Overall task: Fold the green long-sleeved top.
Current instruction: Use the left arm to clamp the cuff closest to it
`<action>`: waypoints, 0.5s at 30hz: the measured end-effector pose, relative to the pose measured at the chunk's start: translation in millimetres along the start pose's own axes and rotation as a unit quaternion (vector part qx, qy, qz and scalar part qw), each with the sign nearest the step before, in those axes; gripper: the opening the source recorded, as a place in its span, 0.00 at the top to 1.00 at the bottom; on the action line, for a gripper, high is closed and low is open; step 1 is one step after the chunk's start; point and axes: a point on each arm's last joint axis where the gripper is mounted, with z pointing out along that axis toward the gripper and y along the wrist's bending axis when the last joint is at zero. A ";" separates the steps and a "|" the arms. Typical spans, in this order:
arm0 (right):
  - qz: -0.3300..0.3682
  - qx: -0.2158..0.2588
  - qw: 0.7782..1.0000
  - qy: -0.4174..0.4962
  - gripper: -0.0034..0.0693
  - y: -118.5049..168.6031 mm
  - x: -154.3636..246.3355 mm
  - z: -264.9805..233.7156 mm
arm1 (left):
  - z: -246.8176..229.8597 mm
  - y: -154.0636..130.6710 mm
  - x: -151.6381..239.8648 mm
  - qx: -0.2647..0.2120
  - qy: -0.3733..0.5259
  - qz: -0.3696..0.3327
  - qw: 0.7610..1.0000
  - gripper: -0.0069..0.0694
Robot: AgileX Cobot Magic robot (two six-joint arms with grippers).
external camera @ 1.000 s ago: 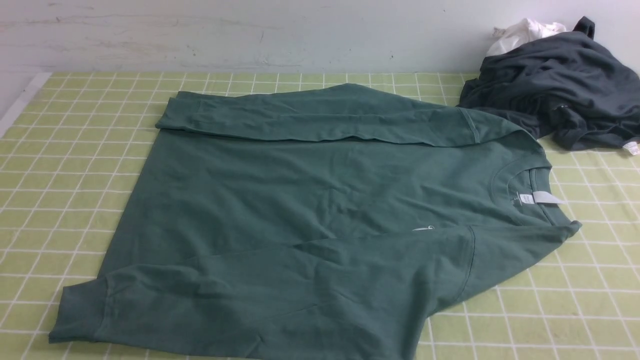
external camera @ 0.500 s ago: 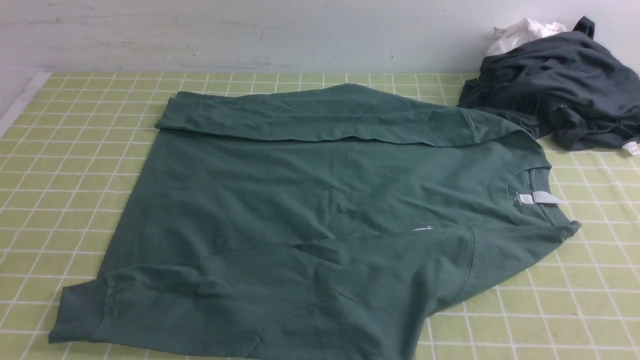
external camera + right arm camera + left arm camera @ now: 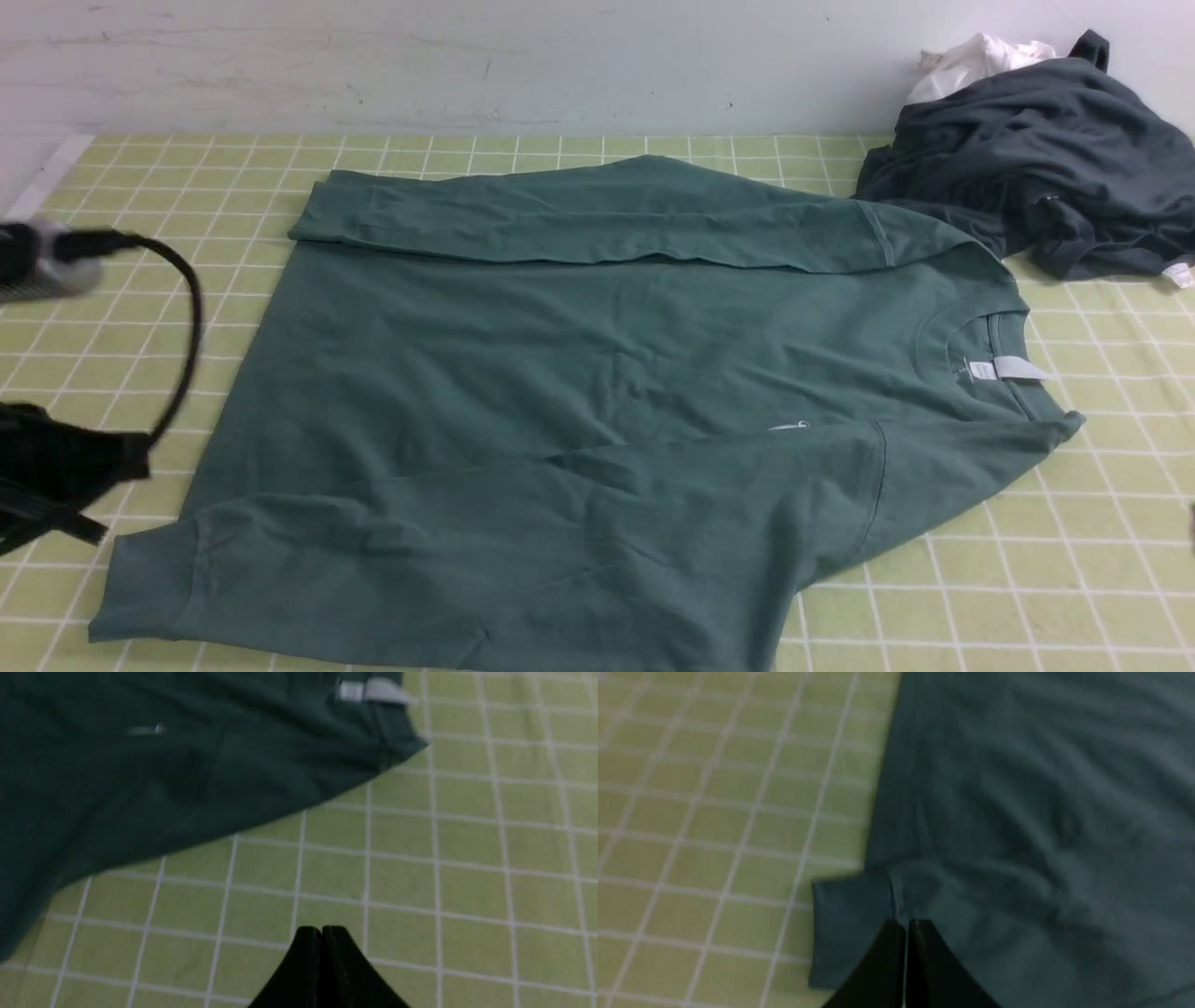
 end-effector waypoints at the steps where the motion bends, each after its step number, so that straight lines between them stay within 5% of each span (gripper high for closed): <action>1: -0.025 -0.018 0.999 0.025 0.97 5.7 1.1 7.5 | 11.6 1.0 0.5 -0.006 0.029 -0.003 1.000 0.90; 7: -0.123 -0.127 0.981 0.076 0.97 43.7 -0.5 43.8 | 59.6 31.2 -7.6 -0.044 0.119 -0.066 0.990 0.74; 15: -0.128 -0.172 0.974 0.075 0.97 58.0 -4.3 64.9 | 102.2 38.1 -26.1 -0.025 0.147 -0.046 0.988 0.38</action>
